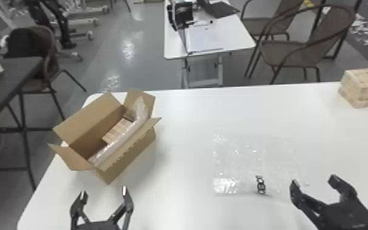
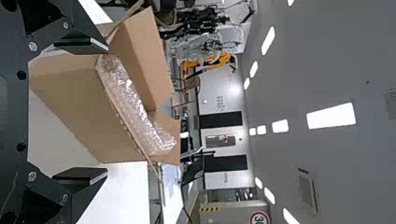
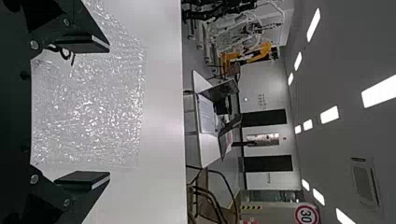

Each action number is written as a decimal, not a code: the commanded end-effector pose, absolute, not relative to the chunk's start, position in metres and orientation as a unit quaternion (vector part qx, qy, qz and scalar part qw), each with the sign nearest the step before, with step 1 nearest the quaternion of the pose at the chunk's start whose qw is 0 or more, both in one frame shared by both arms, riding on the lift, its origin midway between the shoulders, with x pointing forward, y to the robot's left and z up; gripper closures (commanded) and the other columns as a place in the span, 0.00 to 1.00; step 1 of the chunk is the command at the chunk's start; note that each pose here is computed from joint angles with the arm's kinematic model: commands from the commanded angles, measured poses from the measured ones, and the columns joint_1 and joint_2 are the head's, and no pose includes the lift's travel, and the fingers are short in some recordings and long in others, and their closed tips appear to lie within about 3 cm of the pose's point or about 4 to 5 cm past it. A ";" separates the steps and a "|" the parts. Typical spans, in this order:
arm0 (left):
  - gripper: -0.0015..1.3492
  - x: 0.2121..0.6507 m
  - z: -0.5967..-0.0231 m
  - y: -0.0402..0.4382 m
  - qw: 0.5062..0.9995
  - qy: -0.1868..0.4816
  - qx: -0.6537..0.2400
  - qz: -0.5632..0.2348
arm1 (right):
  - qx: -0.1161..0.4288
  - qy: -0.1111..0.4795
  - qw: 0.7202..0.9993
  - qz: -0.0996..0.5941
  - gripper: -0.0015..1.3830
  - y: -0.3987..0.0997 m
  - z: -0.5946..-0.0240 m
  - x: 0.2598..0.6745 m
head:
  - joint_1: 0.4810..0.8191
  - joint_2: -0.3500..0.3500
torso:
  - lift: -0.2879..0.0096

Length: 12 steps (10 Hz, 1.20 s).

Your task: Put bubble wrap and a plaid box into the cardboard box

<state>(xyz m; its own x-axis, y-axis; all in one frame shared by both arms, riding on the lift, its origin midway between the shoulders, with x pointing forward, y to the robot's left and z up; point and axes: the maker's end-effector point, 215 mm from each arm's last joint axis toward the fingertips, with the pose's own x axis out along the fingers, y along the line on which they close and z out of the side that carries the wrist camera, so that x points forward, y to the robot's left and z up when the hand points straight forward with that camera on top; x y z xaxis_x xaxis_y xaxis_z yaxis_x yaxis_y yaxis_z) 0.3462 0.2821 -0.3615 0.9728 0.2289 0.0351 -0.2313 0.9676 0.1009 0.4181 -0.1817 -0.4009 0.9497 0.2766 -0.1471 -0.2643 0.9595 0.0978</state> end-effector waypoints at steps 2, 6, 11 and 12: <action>0.26 0.344 -0.359 0.279 0.990 -0.013 0.061 0.125 | 0.023 0.079 0.989 0.122 0.23 -0.185 -0.399 0.414 | 0.63 0.71 | 0.60; 0.26 0.344 -0.353 0.281 0.987 -0.025 0.080 0.137 | 0.019 0.076 0.990 0.117 0.23 -0.186 -0.398 0.413 | 0.63 0.71 | 0.60; 0.26 0.342 -0.348 0.284 0.985 -0.037 0.079 0.148 | 0.018 0.073 0.992 0.105 0.23 -0.190 -0.397 0.410 | 0.63 0.71 | 0.60; 0.26 0.342 -0.348 0.284 0.985 -0.039 0.078 0.149 | 0.018 0.072 0.992 0.103 0.23 -0.191 -0.397 0.410 | 0.63 0.70 | 0.60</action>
<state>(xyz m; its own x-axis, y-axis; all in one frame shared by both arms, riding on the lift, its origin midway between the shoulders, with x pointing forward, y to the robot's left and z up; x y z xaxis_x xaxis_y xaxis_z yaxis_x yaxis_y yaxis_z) 0.3420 0.2842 -0.3477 0.9533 0.2852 0.0997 -0.2975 0.9434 0.1462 0.4100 -0.1907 -0.3970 0.9682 0.2075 -0.1398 -0.2022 0.9780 0.0515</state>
